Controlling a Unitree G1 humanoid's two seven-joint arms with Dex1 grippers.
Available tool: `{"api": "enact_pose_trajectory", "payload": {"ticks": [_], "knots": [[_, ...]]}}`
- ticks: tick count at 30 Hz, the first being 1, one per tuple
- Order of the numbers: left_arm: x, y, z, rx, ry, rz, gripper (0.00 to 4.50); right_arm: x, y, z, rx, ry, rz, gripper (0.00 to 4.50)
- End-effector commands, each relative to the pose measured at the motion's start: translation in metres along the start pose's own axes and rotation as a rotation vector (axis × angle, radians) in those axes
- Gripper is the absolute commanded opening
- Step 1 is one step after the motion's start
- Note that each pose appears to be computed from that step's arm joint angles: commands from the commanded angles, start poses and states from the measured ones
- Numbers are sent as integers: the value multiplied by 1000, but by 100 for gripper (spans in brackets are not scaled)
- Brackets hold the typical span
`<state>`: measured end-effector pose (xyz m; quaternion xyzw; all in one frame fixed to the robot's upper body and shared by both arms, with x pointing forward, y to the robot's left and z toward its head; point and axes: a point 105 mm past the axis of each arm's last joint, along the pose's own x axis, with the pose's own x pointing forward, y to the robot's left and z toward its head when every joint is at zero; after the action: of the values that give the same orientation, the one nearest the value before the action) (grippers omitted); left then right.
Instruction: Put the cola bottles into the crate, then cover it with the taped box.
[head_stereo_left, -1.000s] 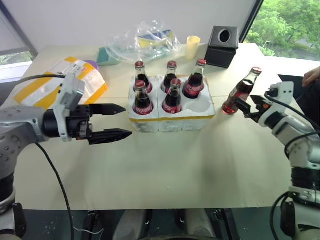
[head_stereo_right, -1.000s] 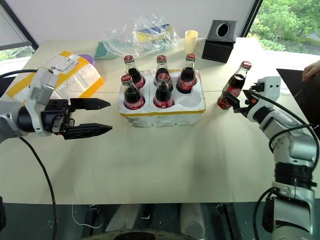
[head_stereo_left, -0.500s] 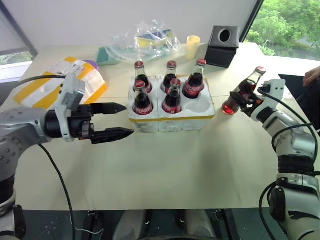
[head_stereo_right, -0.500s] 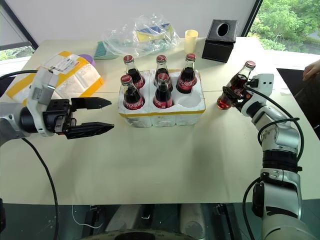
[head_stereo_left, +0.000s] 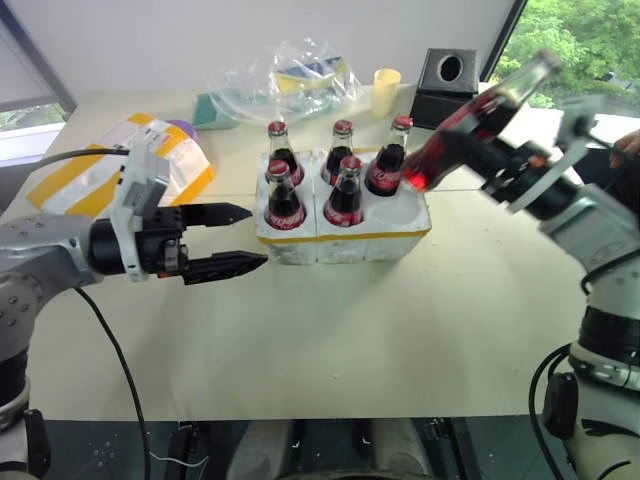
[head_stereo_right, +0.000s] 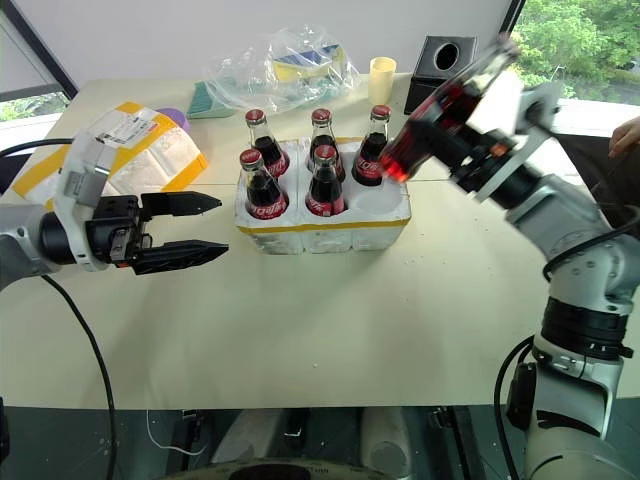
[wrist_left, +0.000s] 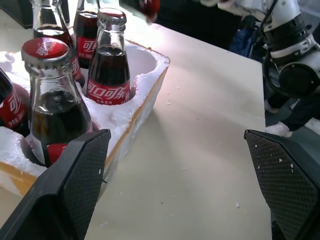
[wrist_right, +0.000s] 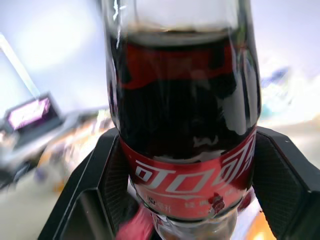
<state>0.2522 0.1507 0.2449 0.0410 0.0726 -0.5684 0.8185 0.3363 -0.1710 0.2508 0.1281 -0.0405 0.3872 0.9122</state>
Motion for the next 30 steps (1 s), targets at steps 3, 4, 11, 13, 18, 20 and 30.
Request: {"api": "enact_pose_trajectory", "payload": {"ticks": [3,4,11,13,18,20,30], "knots": [[-2,0,11,54,-22,14,450,7,17,-7,-94,35,53,281],[-2,0,11,56,-23,15,450,8,17,-15,-116,66,55,281],[-5,3,12,58,-29,31,450,16,14,-51,-345,220,72,281],[-5,3,12,59,-29,35,450,19,13,-56,-352,235,72,331],[-11,7,6,67,-8,75,450,20,9,-52,-345,232,58,446],[-18,9,2,71,8,120,450,14,11,-43,-331,230,74,446],[-109,54,-28,209,264,736,450,-54,30,43,-223,161,236,446]]}}
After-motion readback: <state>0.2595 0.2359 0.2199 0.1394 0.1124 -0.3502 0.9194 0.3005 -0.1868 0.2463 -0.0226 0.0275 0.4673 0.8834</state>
